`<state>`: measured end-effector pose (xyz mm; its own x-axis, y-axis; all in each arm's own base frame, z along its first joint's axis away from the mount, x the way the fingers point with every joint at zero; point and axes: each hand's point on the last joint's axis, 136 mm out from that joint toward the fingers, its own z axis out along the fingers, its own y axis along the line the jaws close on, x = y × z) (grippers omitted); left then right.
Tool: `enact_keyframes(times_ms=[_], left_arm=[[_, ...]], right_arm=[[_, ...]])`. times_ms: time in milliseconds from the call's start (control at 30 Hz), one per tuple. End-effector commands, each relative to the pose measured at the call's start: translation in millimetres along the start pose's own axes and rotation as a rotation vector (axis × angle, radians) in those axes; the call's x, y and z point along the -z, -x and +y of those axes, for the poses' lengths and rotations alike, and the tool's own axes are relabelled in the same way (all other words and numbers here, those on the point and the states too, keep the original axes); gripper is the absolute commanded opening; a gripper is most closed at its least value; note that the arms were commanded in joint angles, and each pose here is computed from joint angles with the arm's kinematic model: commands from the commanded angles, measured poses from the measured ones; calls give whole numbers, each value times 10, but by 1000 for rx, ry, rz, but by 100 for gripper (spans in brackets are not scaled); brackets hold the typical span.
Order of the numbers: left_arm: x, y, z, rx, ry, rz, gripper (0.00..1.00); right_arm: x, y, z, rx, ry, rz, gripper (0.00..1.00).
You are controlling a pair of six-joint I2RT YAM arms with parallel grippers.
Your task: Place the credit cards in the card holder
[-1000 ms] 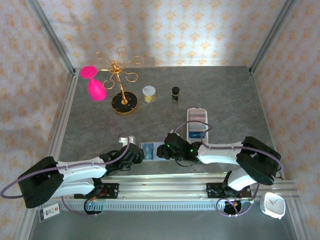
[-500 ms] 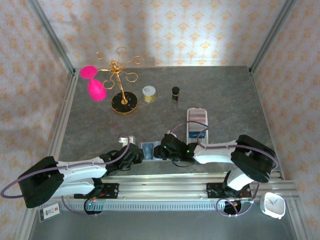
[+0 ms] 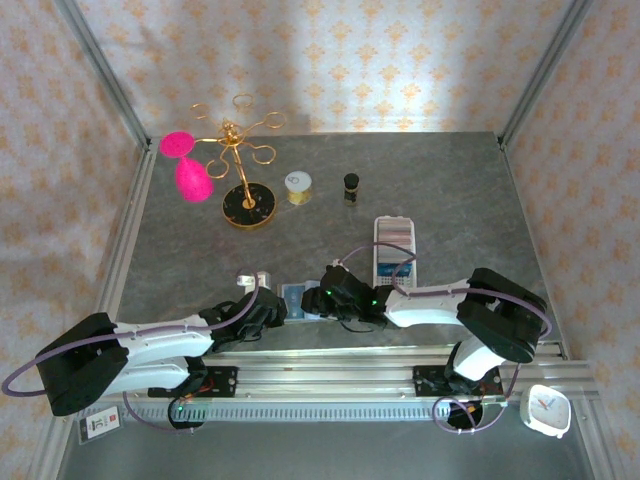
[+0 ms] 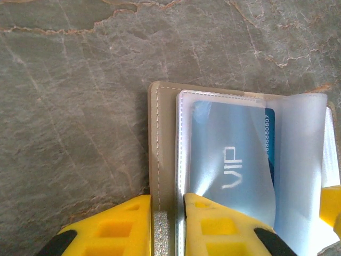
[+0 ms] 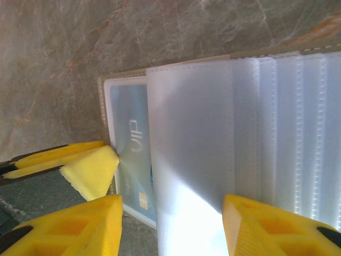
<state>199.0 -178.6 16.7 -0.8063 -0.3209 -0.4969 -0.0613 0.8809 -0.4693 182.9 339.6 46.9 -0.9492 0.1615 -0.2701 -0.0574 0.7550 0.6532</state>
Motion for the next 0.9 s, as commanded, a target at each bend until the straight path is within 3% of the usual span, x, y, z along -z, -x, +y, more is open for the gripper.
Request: enact_keyframes(times_ms=[0, 700, 867], left_arm=[[-14, -311, 173, -3, 28, 127, 18], [31, -272, 148, 11, 11, 110, 18], [70, -232, 74, 19, -26, 98, 25]], right_arm=[[36, 79, 173, -19, 52, -35, 52], [67, 50, 346, -61, 160, -20, 51], [37, 40, 353, -72, 170, -14, 51]])
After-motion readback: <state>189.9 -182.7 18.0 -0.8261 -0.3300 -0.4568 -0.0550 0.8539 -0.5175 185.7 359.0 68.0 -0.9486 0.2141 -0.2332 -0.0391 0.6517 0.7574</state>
